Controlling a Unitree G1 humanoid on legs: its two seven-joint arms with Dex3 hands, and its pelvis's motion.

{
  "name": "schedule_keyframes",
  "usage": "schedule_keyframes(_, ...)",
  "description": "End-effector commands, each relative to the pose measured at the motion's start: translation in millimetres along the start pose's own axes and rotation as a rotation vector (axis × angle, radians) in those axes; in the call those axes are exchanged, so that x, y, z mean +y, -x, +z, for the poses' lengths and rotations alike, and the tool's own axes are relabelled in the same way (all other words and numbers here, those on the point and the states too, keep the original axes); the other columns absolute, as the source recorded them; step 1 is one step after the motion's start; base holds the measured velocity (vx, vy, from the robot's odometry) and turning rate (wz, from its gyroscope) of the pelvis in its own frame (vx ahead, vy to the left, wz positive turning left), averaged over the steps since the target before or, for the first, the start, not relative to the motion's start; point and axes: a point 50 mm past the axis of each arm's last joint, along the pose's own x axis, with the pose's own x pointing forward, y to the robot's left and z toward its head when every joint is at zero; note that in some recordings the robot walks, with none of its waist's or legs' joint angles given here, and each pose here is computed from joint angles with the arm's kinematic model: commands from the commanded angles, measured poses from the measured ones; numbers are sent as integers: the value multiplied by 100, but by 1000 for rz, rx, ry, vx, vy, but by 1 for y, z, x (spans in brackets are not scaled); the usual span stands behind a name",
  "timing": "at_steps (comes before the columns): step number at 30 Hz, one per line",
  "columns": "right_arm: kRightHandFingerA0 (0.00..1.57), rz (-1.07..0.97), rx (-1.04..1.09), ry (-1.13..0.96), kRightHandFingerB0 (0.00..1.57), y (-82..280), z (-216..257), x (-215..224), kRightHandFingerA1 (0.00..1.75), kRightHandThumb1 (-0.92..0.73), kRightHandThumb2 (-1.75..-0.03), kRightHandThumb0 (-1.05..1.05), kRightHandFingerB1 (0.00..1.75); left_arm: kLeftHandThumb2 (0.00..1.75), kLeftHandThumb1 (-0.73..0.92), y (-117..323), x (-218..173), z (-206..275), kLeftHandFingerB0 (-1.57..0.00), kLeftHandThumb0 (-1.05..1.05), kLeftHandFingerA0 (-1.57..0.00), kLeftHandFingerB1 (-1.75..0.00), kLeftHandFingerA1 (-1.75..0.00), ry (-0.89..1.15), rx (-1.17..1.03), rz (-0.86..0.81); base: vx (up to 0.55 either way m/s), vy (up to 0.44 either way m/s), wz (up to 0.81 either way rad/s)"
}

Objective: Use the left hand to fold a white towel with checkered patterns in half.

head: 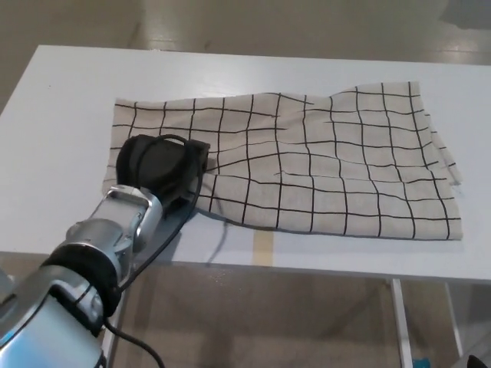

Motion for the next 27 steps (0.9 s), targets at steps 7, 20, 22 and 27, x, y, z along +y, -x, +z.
schedule_keyframes(7,37,-7,-15,19,29,-2,2,-6,47,-80,-63,-37,36,82,48,18,-26,-23,-95,-39,-112,-132,-142,58,82,-118,0,0,0)
schedule_keyframes(20,36,31,-27,27,26,-8,5,-3,46,-84,-64,-39,35,80,48,27,39,-108,-89,-37,-109,-131,-142,248,247,160,0,0,0)
schedule_keyframes(22,36,35,-24,19,26,-8,5,-3,47,-85,-64,-39,35,79,47,28,48,-116,-90,-36,-110,-131,-142,220,254,189,0,0,0)
schedule_keyframes(27,35,40,-29,10,26,-8,6,-3,49,-85,-64,-39,36,78,47,31,74,-134,-88,-40,-110,-132,-144,137,266,250,0,0,0)
